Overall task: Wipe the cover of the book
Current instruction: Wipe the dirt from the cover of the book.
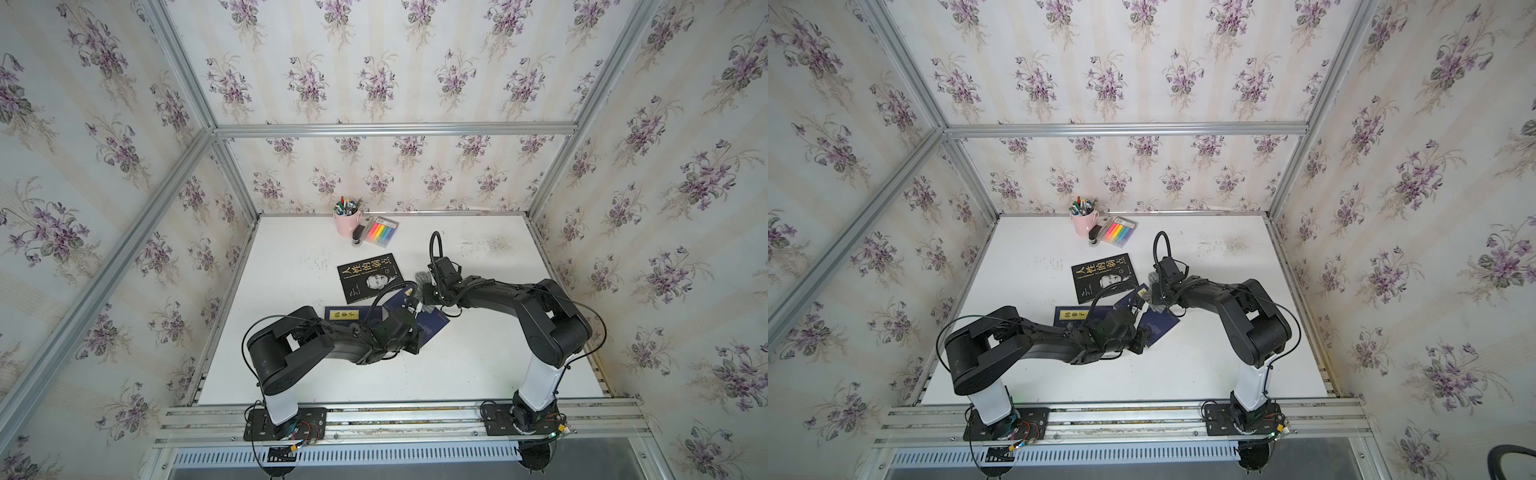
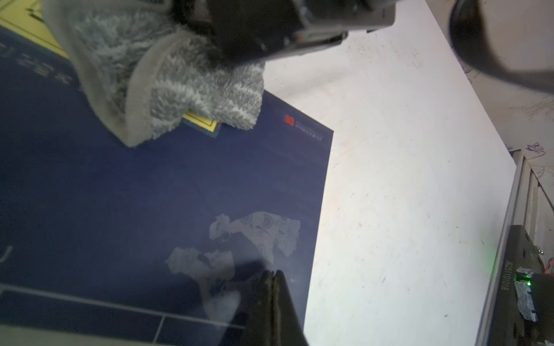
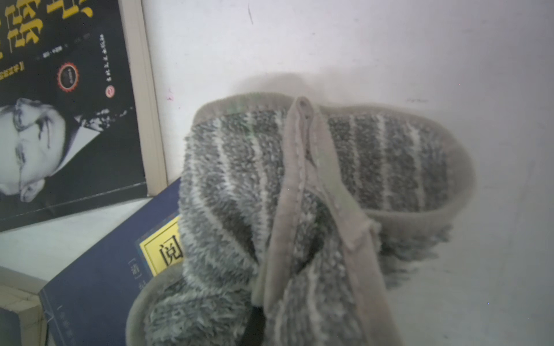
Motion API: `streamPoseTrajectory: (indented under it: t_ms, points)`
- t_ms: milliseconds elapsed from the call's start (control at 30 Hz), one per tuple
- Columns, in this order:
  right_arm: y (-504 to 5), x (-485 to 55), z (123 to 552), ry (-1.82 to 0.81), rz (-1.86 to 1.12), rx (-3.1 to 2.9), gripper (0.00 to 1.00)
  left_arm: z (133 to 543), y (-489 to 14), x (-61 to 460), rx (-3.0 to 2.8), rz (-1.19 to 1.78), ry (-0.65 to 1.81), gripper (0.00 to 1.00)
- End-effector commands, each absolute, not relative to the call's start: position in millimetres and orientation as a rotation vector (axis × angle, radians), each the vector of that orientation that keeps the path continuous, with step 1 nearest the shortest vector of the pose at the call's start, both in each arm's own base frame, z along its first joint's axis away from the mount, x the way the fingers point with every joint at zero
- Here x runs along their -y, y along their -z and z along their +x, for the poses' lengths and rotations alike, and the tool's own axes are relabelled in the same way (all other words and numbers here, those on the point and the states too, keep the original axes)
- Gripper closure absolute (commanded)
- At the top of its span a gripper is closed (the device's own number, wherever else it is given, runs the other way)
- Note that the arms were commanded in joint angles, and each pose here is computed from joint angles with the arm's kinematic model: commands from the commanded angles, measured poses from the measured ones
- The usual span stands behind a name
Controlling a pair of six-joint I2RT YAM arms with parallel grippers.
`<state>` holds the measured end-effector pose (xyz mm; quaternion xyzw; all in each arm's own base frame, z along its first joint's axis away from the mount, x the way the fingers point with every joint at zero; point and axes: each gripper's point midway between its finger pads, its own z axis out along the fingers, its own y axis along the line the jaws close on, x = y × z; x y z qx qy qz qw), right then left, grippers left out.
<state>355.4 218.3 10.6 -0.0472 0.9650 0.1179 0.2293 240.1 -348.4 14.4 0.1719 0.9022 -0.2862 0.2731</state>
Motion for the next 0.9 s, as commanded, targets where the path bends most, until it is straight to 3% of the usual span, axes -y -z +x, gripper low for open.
streamPoseTrajectory:
  t_ms: [0, 267, 500, 867]
  points:
    - [8, -206, 326, -0.282, -0.164, -2.786, 1.0, 214, 33, 299, -2.675, 0.48, 0.514, 1.0]
    - [-22, -190, 304, -0.3, -0.154, -2.727, 1.0, 215, 35, 301, -2.68, 0.477, 0.518, 1.0]
    - [-71, -216, 322, -0.436, -0.207, -2.595, 1.0, 213, 35, 300, -2.672, 0.446, 0.564, 1.0]
    - [-19, -250, 312, -0.529, -0.255, -2.711, 1.0, 217, 33, 303, -2.66, 0.382, 0.656, 1.0]
